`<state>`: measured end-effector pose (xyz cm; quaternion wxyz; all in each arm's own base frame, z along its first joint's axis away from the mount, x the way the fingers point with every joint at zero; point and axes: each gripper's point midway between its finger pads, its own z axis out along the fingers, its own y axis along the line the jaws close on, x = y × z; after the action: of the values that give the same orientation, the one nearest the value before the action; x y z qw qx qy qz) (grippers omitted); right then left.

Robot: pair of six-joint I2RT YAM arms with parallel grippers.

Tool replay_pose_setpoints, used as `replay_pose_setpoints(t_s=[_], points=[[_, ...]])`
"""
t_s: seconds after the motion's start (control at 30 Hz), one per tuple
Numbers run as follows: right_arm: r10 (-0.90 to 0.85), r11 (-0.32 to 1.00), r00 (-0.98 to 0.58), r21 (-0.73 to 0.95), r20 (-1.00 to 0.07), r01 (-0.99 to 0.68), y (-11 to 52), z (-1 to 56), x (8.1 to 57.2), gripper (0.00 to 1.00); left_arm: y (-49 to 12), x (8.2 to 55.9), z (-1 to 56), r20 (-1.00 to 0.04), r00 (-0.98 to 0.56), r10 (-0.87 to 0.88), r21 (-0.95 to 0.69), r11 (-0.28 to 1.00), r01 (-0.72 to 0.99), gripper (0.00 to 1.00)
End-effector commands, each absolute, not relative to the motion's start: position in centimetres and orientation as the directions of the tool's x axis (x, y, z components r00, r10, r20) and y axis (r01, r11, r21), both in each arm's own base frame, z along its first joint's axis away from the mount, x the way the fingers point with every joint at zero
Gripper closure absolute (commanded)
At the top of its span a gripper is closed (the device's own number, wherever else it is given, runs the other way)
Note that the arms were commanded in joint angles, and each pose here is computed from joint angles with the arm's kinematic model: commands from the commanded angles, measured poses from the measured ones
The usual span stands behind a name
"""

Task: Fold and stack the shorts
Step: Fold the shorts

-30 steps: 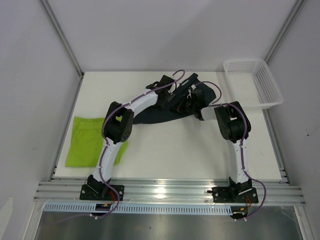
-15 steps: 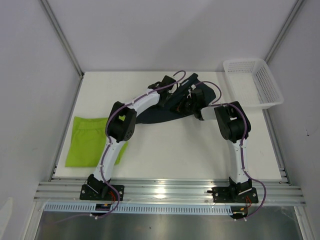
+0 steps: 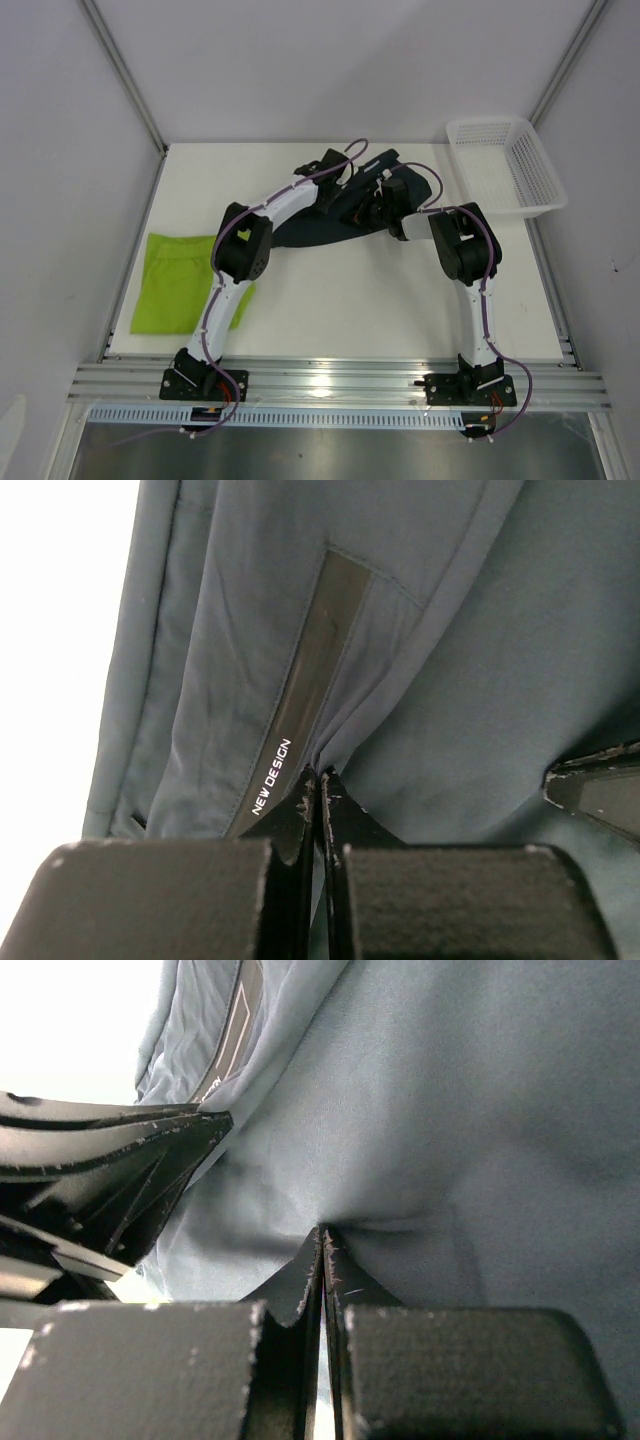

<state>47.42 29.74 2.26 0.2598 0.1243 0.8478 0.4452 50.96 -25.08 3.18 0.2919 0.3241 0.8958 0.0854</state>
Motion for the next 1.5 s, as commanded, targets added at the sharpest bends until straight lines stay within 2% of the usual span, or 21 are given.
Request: replay_pose_setpoints(t_s=[0.0,0.33,0.4,0.47,0.5,0.77,0.87,0.9,0.93,0.97,1.03,1.1,1.13,1.27,1.43,1.47], points=[[0.432,0.622,-0.847,0.783,-0.31,0.03,29.3,-0.5,46.8,1.0,-24.4,53.0,7.2,-0.569,-0.635,0.522,0.258,0.847,0.465,1.0],[0.432,0.627,-0.845,0.779,-0.315,0.03,29.2,-0.4,46.8,1.0,-19.8,58.4,10.0,-0.686,-0.685,0.244,0.107,0.966,0.237,1.0],[0.432,0.627,-0.845,0.778,-0.316,0.03,29.3,-0.3,46.7,1.0,-18.8,59.1,10.2,-0.702,-0.685,0.194,0.072,0.977,0.203,0.52],[0.433,0.628,-0.844,0.778,-0.317,0.029,29.3,-0.3,46.7,1.0,-18.1,59.6,10.7,-0.721,-0.679,0.135,0.038,0.987,0.156,0.17],[0.433,0.627,-0.843,0.778,-0.318,0.028,29.3,-0.2,46.8,1.0,-18.0,59.6,11.4,-0.729,-0.675,0.113,0.022,0.99,0.142,0.14],[0.434,0.625,-0.842,0.78,-0.321,0.025,29.2,-0.1,46.9,1.0,-13.2,59.0,16.5,-0.762,-0.646,-0.039,-0.057,0.998,0.007,0.1],[0.448,0.641,-0.82,0.767,-0.355,0.018,28.4,1.0,47.9,1.0,-11.6,57.3,19.0,-0.759,-0.644,-0.097,-0.081,0.995,-0.055,0.1],[0.451,0.644,-0.812,0.765,-0.371,0.007,28.3,1.9,48.4,1.0,-11.1,56.5,21.7,-0.784,-0.61,-0.117,-0.097,0.993,-0.067,0.1],[0.453,0.653,-0.803,0.757,-0.387,0.004,27.9,2.7,49.3,1.0,-10.9,55.0,20.1,-0.751,-0.645,-0.141,-0.104,0.99,-0.095,0.1],[0.461,0.657,-0.792,0.754,-0.399,0.003,27.6,3.4,50.0,1.0,-10.8,54.3,21.0,-0.756,-0.634,-0.162,-0.123,0.987,-0.106,0.1],[0.472,0.655,-0.782,0.755,-0.408,0.002,27.1,4.4,51.0,1.0,-11.6,52.3,23.7,-0.784,-0.585,-0.208,-0.208,0.976,-0.069,0.1],[0.488,0.637,-0.767,0.771,-0.416,-0.013,27.0,6.1,52.1,1.0,-13.5,50.1,21.4,-0.753,-0.611,-0.245,-0.296,0.955,-0.019,0.11],[0.497,0.627,-0.762,0.778,-0.416,-0.016,26.9,6.7,52.4,1.0,-14.1,49.1,23.3,-0.774,-0.579,-0.257,-0.326,0.945,0.015,0.11],[0.526,0.605,-0.742,0.796,-0.417,-0.019,26.7,8.4,53.6,1.0,-17.7,45.9,18.2,-0.707,-0.659,-0.258,-0.394,0.917,0.064,0.14],[0.574,0.599,-0.71,0.801,-0.408,0.023,25.2,9.3,55.7,1.0,-23.7,45.1,13.7,-0.629,-0.747,-0.216,-0.46,0.878,0.134,0.21],[0.587,0.603,-0.703,0.796,-0.402,0.049,24.5,8.6,56.3,1.0,-25.0,45.2,12.1,-0.611,-0.766,-0.2,-0.463,0.875,0.141,0.25]])
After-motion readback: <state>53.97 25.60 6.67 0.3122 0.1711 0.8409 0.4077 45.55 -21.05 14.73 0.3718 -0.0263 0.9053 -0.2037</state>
